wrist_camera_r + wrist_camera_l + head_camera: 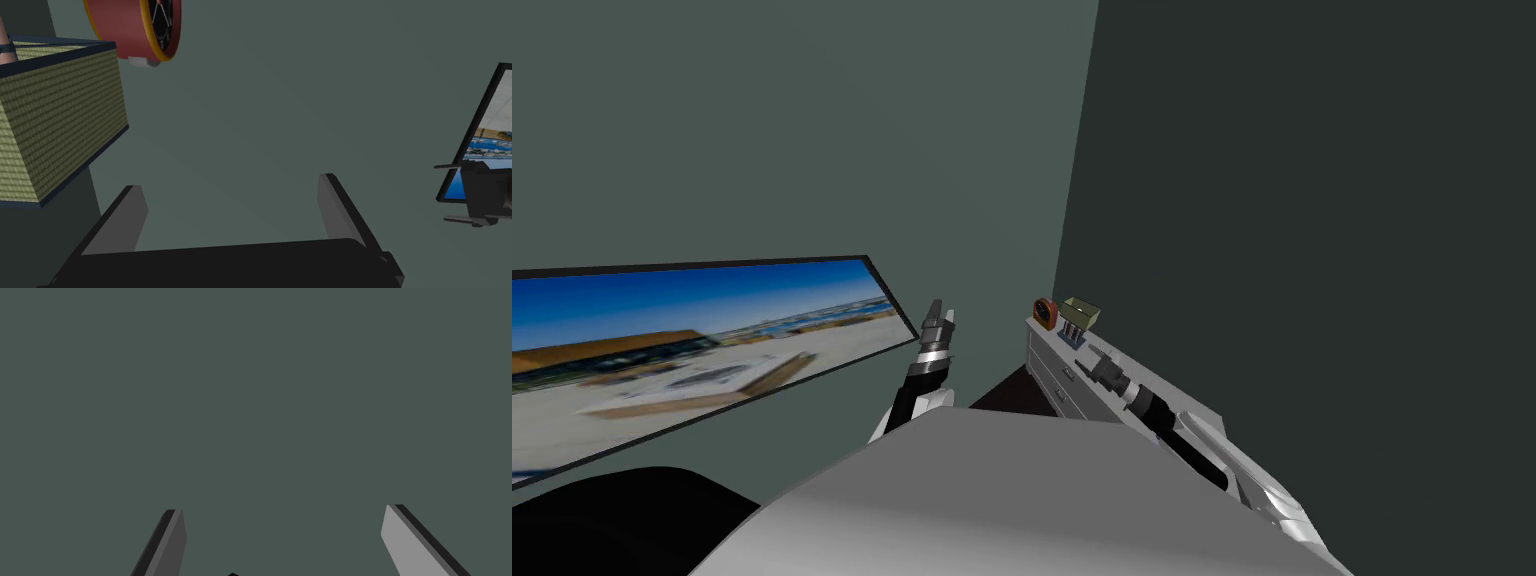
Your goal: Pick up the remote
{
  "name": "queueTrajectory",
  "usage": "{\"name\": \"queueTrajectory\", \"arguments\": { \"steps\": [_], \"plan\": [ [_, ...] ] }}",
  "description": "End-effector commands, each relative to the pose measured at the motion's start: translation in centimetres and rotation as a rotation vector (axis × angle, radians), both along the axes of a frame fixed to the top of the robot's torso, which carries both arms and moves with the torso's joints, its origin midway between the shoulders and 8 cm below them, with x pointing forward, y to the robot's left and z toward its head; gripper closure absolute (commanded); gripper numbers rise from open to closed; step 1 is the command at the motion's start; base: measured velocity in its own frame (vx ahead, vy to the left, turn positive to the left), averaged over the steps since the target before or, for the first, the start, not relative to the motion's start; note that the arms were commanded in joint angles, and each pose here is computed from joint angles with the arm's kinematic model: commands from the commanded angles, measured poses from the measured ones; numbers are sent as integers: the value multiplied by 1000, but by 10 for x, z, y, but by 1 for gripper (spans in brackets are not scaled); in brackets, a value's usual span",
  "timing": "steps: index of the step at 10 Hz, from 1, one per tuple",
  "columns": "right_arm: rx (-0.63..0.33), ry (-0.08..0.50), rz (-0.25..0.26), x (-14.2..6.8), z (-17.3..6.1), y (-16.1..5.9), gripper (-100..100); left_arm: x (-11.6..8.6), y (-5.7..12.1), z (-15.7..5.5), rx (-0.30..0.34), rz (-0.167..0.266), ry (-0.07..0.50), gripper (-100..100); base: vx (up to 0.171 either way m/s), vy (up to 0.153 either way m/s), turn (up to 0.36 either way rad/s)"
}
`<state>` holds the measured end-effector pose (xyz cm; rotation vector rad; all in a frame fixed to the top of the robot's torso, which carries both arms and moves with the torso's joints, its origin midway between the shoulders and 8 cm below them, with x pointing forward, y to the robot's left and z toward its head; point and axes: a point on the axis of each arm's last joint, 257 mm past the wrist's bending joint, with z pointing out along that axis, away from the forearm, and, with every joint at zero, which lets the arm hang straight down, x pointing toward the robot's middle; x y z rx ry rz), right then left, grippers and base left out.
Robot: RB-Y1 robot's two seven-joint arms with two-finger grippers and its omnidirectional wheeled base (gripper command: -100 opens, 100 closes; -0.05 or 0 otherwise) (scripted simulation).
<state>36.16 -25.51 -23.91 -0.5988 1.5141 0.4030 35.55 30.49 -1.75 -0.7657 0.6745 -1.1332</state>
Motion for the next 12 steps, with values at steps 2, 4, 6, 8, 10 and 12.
{"name": "queueTrajectory", "arguments": {
  "steps": [2, 4, 6, 8, 10, 12],
  "plan": [
    [-143, 27, 38, -8, -30, -16, -100, 0, 0, 0, 0, 0, 0, 0, 5, -8, 158],
    [-259, 48, 74, -15, -52, -31, -100, 0, 0, 0, 0, 0, 0, 0, 6, -9, 187],
    [-372, 70, 112, -23, -73, -48, -100, 0, 0, 0, 0, 0, 0, 0, 7, -9, 161],
    [-480, 95, 152, -31, -92, -67, -100, 0, 0, 0, 0, 0, 0, 0, 9, -10, 181],
    [-585, 121, 193, -41, -110, -88, -100, 0, 0, 0, 0, 0, 0, 0, 11, -11, 148],
    [-685, 149, 235, -52, -126, -111, -100, 0, 0, 0, 0, 0, 0, 0, 12, -9, 164]
  ]
}}
